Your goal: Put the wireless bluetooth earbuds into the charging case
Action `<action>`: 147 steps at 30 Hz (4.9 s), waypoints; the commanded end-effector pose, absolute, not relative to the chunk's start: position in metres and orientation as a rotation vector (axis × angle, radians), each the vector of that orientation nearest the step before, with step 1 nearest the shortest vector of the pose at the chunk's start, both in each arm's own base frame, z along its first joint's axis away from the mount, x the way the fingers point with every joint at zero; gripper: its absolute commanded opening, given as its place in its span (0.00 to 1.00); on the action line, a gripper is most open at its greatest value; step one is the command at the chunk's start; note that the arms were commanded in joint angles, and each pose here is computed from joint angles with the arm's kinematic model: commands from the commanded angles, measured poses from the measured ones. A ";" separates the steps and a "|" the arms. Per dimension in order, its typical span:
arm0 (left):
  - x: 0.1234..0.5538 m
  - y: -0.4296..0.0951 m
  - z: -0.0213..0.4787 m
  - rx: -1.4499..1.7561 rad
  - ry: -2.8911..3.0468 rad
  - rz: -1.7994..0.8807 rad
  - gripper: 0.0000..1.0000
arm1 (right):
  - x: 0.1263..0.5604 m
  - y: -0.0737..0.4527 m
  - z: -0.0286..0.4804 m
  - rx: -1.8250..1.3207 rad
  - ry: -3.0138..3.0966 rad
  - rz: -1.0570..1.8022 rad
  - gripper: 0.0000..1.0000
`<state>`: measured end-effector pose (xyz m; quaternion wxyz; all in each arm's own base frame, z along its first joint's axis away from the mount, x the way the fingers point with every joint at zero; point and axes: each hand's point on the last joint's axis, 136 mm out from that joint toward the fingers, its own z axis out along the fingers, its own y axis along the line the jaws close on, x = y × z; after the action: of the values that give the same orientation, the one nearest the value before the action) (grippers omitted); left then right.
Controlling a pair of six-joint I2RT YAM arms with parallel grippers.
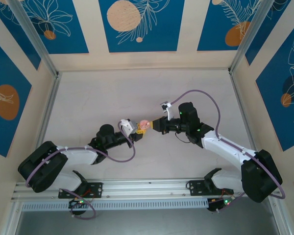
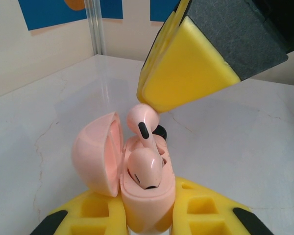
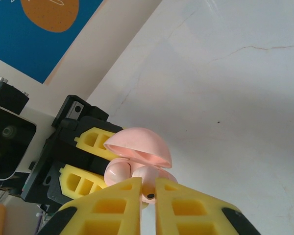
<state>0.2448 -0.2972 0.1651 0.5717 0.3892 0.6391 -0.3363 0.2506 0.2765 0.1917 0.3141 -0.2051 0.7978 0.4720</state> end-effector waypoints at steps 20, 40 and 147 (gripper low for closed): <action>0.235 -0.299 0.185 0.932 1.394 -0.810 0.08 | 0.235 0.281 0.192 -0.684 2.084 1.307 0.12; 0.228 -0.302 0.189 0.945 1.355 -0.849 0.09 | 0.234 0.272 0.204 -0.695 2.034 1.297 0.21; 0.200 -0.313 0.206 1.066 1.262 -0.988 0.09 | 0.215 0.287 0.225 -0.935 1.947 1.552 0.53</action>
<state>0.2047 -0.3073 0.1826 0.5548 0.4507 0.5699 -0.4052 0.2215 0.2798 0.2066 0.2406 -0.3155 0.7407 0.5421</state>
